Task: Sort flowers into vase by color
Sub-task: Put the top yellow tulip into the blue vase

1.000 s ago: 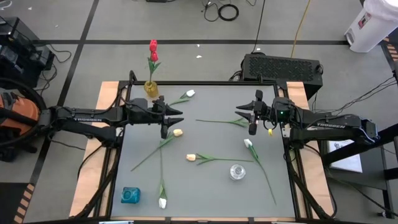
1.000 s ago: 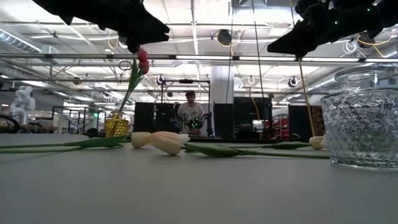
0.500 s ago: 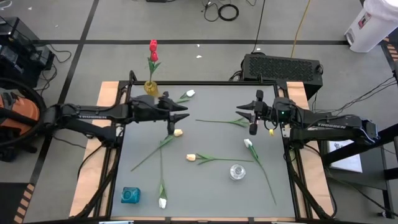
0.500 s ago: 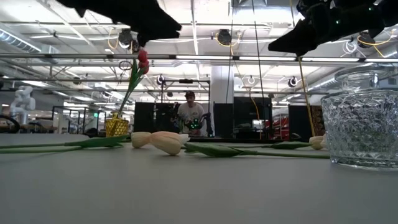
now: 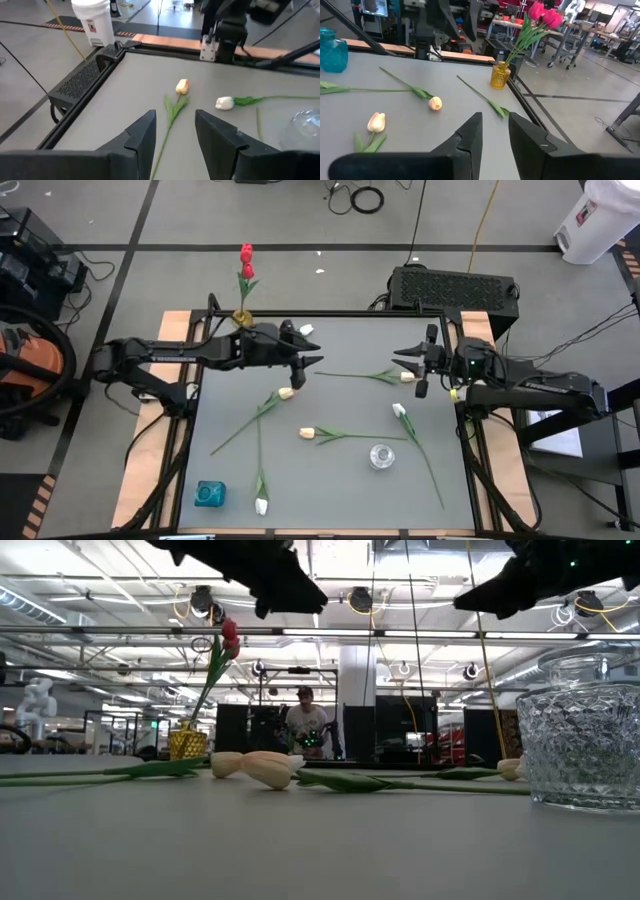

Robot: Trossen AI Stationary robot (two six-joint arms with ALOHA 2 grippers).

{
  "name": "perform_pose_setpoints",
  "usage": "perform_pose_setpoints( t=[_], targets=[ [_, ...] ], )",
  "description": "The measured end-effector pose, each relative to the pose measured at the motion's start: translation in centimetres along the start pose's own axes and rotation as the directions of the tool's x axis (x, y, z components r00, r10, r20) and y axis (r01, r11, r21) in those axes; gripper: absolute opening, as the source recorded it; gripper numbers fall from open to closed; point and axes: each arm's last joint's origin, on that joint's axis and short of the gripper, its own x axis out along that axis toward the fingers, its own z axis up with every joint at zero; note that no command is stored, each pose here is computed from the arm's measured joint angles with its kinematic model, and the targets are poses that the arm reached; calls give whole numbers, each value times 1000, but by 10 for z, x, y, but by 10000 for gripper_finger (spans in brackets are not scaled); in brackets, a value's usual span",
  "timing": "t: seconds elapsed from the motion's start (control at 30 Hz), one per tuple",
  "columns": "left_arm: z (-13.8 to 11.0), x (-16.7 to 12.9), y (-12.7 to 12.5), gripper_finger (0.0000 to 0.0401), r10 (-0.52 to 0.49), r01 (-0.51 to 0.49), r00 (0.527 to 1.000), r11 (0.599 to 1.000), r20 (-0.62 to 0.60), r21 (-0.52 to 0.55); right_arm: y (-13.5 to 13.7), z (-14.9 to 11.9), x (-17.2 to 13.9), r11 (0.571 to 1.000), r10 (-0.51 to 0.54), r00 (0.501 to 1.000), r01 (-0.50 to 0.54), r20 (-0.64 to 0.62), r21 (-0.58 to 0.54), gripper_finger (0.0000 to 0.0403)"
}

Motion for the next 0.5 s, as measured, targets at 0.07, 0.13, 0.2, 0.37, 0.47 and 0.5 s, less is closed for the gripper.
perform_pose_setpoints(
  t=[0.07, 0.13, 0.2, 0.37, 0.47, 0.5],
  targets=[
    [1, 7, 0, 144, -6, 7, 1000, 1000, -16, 30, 0, 0, -5, 1000, -1, 1000, 1, 2, -1, 86],
    [1, 14, -1, 144, -10, 13, 999, 997, -36, 76, 0, -1, -10, 1000, 0, 1000, 0, -2, -1, 86],
    [1, 22, -4, 144, -24, 31, 998, 992, -57, 124, 0, -1, -15, 1000, 0, 1000, 0, -2, -1, 86],
    [2, 42, -6, 144, -38, 55, 995, 978, -92, 199, 1, -5, -22, 1000, 6, 999, -6, -35, -2, 86],
    [5, 56, -7, 144, -38, 63, 993, 972, -114, 227, 1, -7, -24, 1000, 10, 999, -10, -52, -2, 86],
    [5, 60, -7, 144, -37, 65, 992, 970, -124, 235, 1, -8, -24, 1000, 11, 998, -11, -57, -2, 86]
  ],
)
